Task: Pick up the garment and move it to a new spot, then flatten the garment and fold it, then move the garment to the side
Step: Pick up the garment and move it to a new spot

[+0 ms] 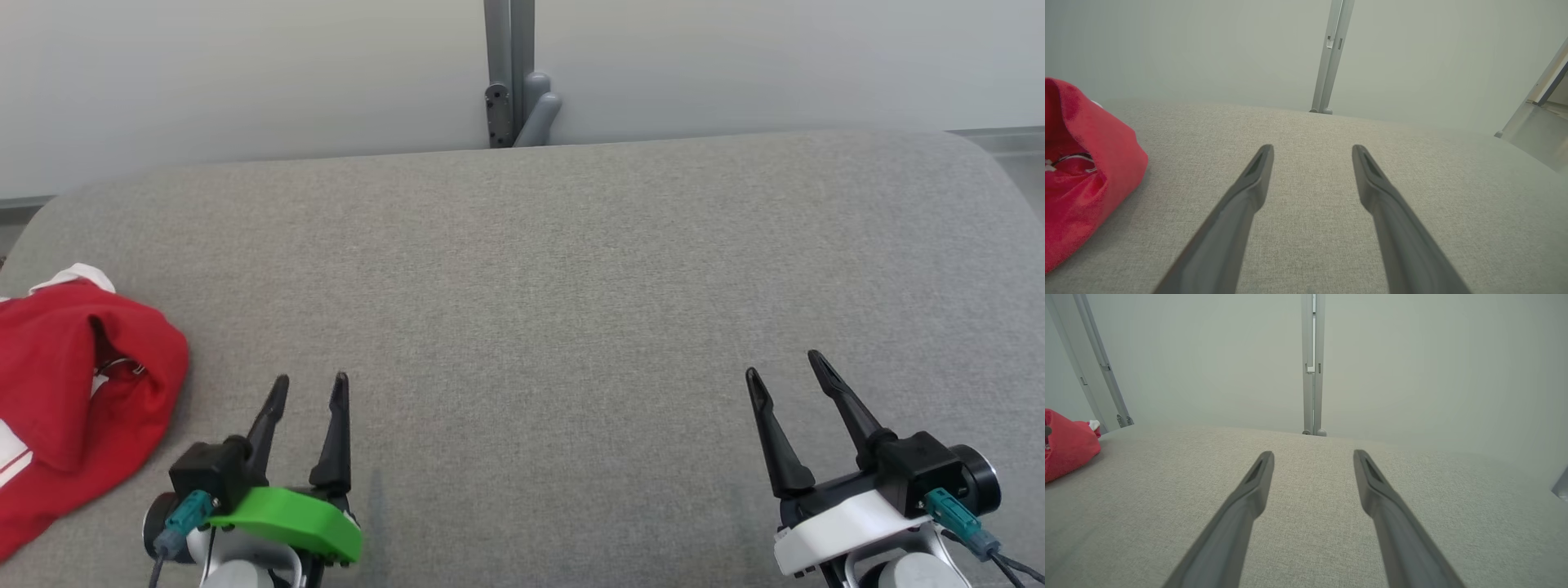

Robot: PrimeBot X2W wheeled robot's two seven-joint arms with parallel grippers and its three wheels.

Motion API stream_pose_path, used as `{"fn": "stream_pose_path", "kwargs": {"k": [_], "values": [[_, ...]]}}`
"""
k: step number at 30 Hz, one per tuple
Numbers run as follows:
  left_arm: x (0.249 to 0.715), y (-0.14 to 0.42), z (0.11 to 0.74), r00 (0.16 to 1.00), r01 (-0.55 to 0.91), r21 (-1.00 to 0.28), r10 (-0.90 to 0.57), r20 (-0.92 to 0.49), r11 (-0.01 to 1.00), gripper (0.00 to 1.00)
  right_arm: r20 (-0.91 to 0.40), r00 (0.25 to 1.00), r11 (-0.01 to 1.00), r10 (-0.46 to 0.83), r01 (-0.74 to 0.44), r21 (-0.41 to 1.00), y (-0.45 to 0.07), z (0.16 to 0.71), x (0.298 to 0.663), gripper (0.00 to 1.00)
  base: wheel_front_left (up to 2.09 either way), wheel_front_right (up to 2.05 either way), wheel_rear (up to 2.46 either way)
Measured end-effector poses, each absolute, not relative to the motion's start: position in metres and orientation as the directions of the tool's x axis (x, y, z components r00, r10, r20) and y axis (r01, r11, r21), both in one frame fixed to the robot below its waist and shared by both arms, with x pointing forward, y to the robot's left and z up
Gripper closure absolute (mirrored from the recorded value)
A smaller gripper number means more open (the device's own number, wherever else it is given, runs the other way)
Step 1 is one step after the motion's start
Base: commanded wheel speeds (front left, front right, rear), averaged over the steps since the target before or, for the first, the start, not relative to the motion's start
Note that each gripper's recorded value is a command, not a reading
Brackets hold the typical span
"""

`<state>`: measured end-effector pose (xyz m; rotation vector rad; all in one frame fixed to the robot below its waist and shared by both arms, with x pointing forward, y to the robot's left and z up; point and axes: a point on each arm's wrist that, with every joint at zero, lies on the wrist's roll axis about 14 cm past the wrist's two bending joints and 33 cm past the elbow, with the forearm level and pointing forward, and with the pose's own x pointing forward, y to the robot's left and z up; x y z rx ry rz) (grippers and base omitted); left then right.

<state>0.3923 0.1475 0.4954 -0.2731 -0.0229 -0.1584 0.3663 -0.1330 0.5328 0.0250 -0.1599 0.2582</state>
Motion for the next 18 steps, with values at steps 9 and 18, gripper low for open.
{"fn": "stream_pose_path", "kwargs": {"k": [9, 18], "values": [[0.363, 0.116, 0.456, 0.967, 0.223, -0.216, -0.244, -0.076, 0.951, 0.0, 0.165, 0.976, 0.99, 0.143, -0.143, -0.014, -0.172, 0.534, 0.344, 0.0, 0.0, 0.0, 0.0], [0.362, 0.136, 0.471, 0.985, 0.159, -0.183, -0.167, -0.03, 0.97, 0.0, 0.158, 0.984, 0.996, 0.087, -0.085, -0.022, -0.191, 0.532, 0.333, 0.0, 0.0, 0.0, 0.0]]}}
